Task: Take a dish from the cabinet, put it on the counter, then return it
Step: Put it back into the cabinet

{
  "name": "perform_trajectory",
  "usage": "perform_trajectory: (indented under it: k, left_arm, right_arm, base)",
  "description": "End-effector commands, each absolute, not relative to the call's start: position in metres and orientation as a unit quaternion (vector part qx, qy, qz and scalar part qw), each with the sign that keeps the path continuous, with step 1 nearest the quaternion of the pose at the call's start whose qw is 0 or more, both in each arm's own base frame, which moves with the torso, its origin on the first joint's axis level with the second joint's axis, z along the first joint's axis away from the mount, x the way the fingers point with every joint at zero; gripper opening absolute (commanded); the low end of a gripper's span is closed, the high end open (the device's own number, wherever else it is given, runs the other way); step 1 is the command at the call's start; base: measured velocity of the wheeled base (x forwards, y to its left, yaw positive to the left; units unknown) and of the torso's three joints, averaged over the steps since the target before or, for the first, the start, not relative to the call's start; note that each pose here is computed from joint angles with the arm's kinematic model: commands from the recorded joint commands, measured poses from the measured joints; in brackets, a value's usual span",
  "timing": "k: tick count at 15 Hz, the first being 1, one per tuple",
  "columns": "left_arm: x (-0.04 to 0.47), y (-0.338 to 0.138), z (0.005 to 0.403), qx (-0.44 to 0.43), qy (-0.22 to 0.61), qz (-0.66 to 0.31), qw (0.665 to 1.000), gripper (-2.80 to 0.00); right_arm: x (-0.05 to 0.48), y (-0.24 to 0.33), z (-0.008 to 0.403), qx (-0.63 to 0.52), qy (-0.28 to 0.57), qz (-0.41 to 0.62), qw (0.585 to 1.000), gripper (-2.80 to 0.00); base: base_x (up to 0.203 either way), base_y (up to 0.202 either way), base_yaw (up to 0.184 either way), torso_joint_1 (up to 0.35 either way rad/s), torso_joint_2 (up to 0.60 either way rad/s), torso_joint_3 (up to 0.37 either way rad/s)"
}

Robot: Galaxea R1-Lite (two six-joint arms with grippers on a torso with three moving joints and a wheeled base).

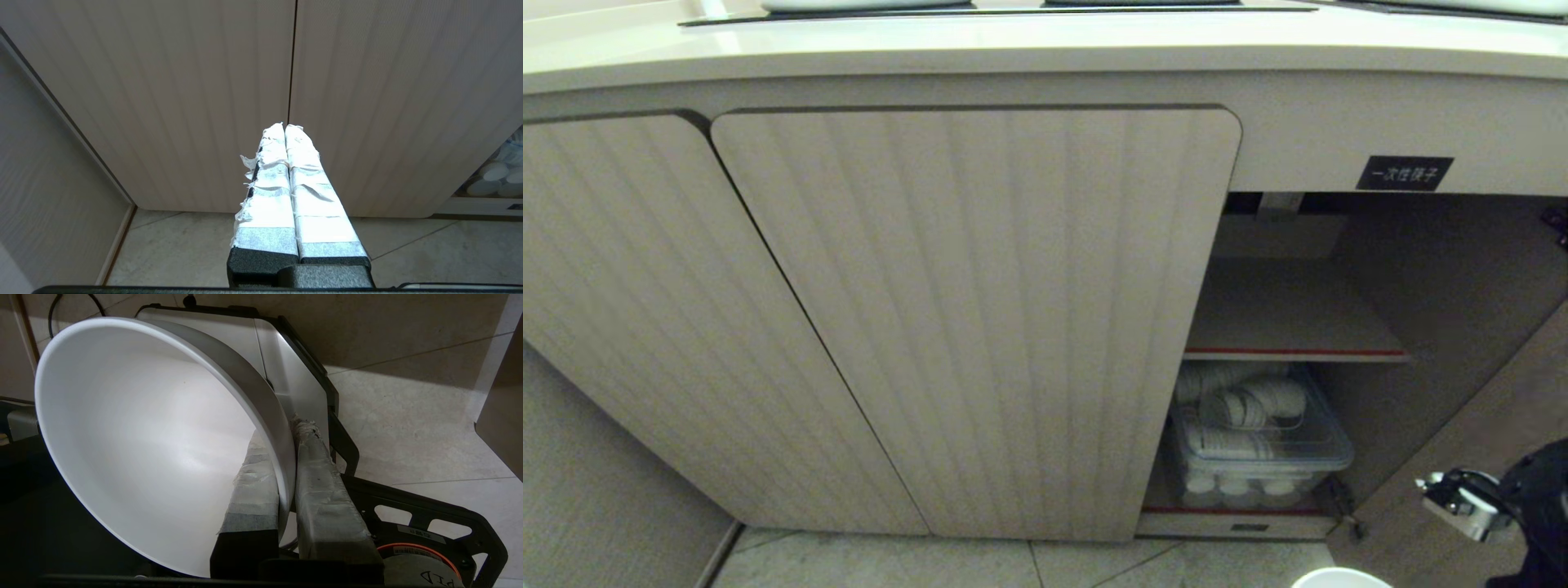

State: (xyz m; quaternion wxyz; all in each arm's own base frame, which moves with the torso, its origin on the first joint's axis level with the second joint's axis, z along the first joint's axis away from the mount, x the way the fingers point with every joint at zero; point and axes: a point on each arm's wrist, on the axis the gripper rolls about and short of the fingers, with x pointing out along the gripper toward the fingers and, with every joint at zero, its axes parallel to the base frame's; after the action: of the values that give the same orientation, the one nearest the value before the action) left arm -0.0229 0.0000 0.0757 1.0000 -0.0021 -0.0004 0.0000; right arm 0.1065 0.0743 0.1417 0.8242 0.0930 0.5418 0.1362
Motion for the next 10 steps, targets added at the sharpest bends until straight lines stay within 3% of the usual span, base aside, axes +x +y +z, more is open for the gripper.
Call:
perform_trajectory:
  k: [1, 10]
  left_arm:
    - [-0.023, 0.0, 0.076, -0.002, -0.001, 0.0, 1.0, -2.8]
    - [-0.023, 0.0, 0.076, -0.002, -0.001, 0.0, 1.0, -2.8]
  right_arm:
    - [0.114, 0.077, 0.143, 0.1, 0.547, 0.125, 0.822, -2.8]
    - [0.138, 0.079, 0.14, 0.168, 0.565, 0.045, 0.807, -2.8]
  base:
    - [0.0, 0.0, 0.0, 0.0, 0.0, 0.0]
    - [0.0, 0.0, 0.0, 0.0, 0.0, 0.0]
